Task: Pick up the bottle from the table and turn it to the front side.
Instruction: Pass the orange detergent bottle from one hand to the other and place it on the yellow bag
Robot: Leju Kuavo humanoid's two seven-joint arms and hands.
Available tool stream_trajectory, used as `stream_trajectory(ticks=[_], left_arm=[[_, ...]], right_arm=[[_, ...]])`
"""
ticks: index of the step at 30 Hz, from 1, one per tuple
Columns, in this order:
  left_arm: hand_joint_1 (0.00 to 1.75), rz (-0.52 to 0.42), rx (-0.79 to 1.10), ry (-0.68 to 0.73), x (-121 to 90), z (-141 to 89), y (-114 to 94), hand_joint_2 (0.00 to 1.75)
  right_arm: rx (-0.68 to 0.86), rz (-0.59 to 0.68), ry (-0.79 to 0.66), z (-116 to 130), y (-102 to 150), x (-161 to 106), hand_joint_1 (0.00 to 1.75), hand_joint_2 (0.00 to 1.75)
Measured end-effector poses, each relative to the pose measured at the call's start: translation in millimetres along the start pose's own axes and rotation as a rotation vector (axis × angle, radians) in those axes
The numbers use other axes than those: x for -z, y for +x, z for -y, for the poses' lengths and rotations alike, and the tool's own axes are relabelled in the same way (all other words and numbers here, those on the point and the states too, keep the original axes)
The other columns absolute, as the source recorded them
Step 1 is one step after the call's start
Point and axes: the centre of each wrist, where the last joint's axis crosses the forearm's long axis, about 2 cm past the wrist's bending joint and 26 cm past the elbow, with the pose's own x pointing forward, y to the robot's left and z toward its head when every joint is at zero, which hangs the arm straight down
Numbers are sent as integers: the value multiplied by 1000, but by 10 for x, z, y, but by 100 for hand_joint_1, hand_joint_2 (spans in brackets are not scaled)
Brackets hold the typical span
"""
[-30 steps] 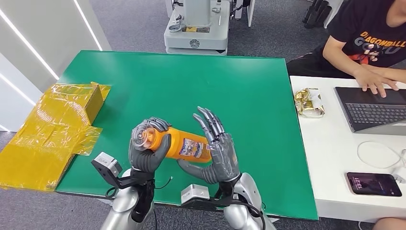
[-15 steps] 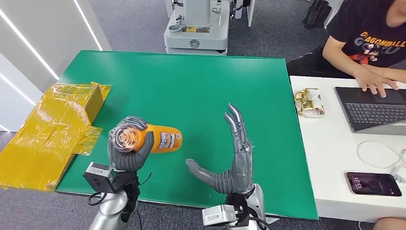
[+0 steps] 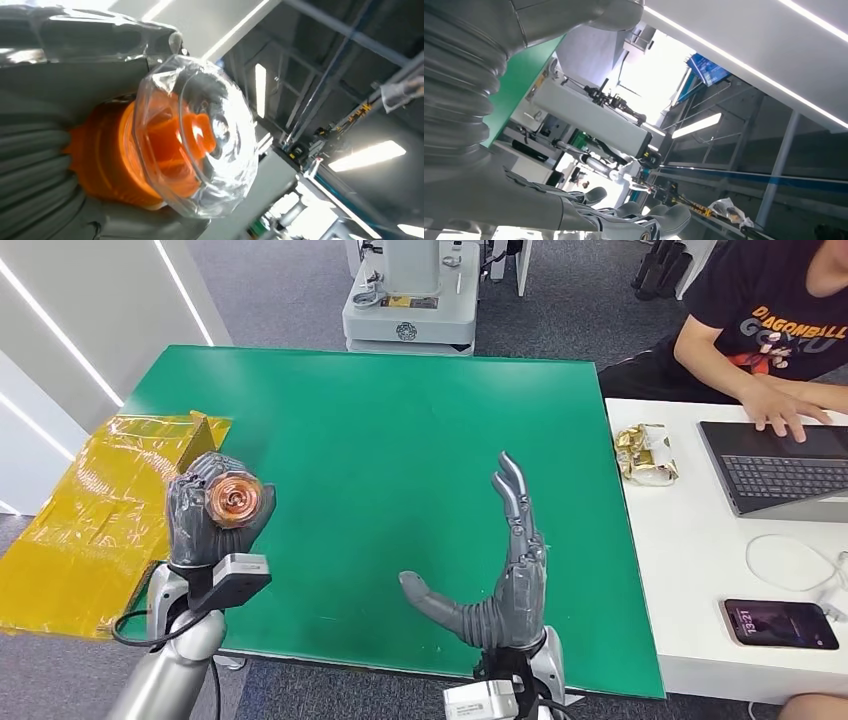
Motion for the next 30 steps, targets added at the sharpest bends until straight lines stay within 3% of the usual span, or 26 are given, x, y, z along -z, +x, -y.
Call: stream_trajectory(ticks=[3,10,24,30], left_arm=[[175,-13,190,-83,45,-55,-118,175],[175,-33,357,-219,70,-39,-286,175],[175,-106,530,-482,-71,208,-647,175],[175,-124,577,-579,-250,307,-727,175]], right_arm=[[6,6,-2,19,27,16,0,175],[11,15,-3,51,66,32,0,175],[18,10,-11,80,75,9,0,175],[46,13,-6,63,69,33,0,175]])
